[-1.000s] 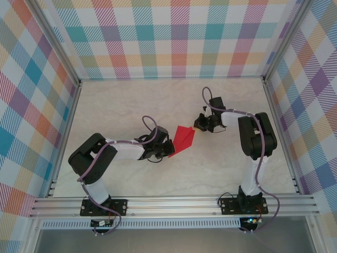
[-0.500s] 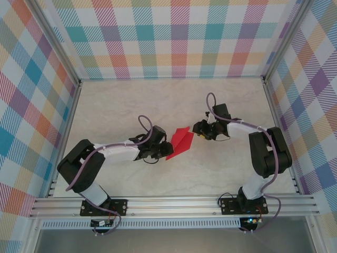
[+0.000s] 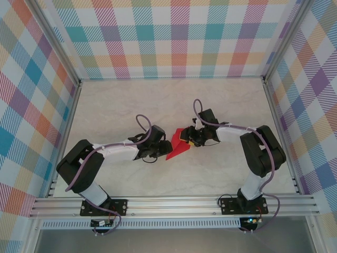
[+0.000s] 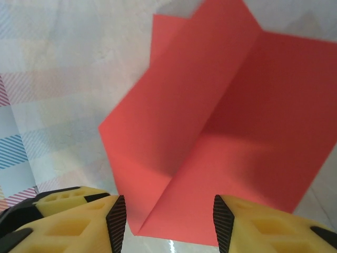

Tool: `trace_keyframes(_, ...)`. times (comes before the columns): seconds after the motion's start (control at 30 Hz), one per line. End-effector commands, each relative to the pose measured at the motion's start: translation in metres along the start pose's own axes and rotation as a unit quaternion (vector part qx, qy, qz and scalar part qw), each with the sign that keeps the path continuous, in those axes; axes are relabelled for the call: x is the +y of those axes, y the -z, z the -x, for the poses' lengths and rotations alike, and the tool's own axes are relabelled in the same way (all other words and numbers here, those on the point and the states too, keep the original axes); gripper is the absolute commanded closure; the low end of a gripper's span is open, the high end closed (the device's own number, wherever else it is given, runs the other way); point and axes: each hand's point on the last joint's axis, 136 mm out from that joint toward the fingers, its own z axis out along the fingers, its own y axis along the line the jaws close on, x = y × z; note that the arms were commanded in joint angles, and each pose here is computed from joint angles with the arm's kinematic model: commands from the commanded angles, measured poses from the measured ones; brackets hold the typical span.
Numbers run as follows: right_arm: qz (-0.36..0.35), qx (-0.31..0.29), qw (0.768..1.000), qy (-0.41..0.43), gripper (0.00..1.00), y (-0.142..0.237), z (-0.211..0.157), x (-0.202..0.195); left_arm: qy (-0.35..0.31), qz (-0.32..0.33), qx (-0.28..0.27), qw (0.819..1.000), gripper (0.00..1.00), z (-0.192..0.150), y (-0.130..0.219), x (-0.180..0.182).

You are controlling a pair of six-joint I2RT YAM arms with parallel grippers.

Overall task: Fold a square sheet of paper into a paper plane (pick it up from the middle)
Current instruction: Fourth fold the wing at the center of the table, then turn over the paper at the center of the table.

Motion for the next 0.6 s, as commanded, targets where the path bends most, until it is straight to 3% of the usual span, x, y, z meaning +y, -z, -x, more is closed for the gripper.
trace_keyframes(0.0,0.022,0.005,1.000,0.000,0.53,-0.007,0.004,0.012,0.014,0.013,-0.003,1.000,0.53,0.006,-0.002,0.008)
trace_keyframes(0.37,0.056,0.024,0.998,0.004,0.68,-0.030,0.005,0.022,0.041,-0.015,0.014,0.999,0.53,0.006,-0.007,0.009)
trace_keyframes(0.57,0.090,0.016,0.995,0.026,0.89,-0.026,0.012,0.040,0.059,-0.050,0.020,0.997,0.50,0.014,0.001,0.009)
